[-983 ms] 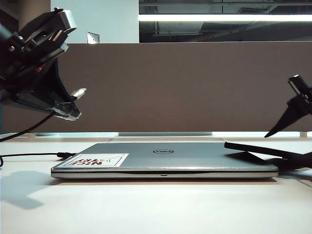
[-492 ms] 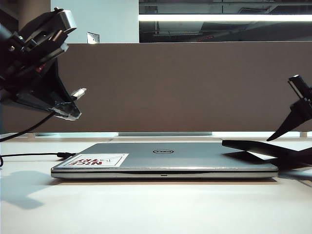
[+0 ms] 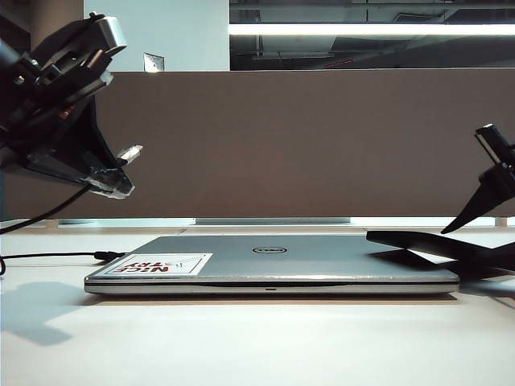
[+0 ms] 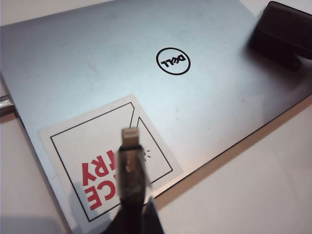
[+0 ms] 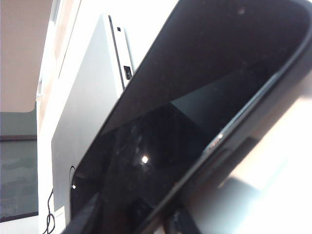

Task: Pick up the charging cable and the phone, plug the charging cable into the charging port on the phone, and finally place them back on the table.

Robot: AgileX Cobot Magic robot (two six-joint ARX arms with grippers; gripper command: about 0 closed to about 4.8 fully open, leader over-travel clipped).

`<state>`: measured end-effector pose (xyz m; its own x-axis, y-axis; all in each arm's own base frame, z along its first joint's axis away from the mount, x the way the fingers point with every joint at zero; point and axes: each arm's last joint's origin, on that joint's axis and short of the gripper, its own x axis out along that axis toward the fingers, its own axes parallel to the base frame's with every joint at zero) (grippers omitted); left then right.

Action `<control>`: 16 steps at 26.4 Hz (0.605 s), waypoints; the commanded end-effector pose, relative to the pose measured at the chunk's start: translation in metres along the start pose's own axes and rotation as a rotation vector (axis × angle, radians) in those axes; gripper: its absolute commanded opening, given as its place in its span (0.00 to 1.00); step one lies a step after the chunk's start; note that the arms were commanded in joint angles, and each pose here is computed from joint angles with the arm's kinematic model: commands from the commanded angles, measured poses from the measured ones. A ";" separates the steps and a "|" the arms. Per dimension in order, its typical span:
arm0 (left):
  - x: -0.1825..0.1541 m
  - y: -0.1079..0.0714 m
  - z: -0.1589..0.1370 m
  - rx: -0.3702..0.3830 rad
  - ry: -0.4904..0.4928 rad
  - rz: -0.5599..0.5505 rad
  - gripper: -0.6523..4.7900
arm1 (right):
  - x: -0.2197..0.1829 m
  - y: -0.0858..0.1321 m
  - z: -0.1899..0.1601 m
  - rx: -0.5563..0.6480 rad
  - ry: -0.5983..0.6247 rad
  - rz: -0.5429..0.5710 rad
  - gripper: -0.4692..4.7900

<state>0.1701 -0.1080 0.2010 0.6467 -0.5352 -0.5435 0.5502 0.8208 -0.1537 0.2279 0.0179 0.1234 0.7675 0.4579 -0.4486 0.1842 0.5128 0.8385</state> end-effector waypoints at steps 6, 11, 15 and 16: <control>-0.001 0.000 0.002 0.002 -0.014 -0.002 0.11 | 0.000 -0.008 -0.004 0.030 0.020 -0.058 0.33; -0.001 0.000 0.002 0.002 -0.014 -0.002 0.11 | 0.000 -0.008 -0.004 0.030 0.019 -0.059 0.26; -0.001 0.000 0.002 0.002 -0.013 -0.002 0.11 | 0.000 -0.008 -0.004 0.029 0.019 -0.059 0.12; -0.001 0.000 0.002 0.002 -0.013 -0.002 0.11 | 0.000 -0.008 -0.004 0.029 0.019 -0.059 0.10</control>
<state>0.1701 -0.1080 0.2011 0.6468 -0.5353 -0.5432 0.5502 0.8208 -0.1537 0.2284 0.0175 0.1234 0.7712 0.4559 -0.4443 0.1879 0.5039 0.8431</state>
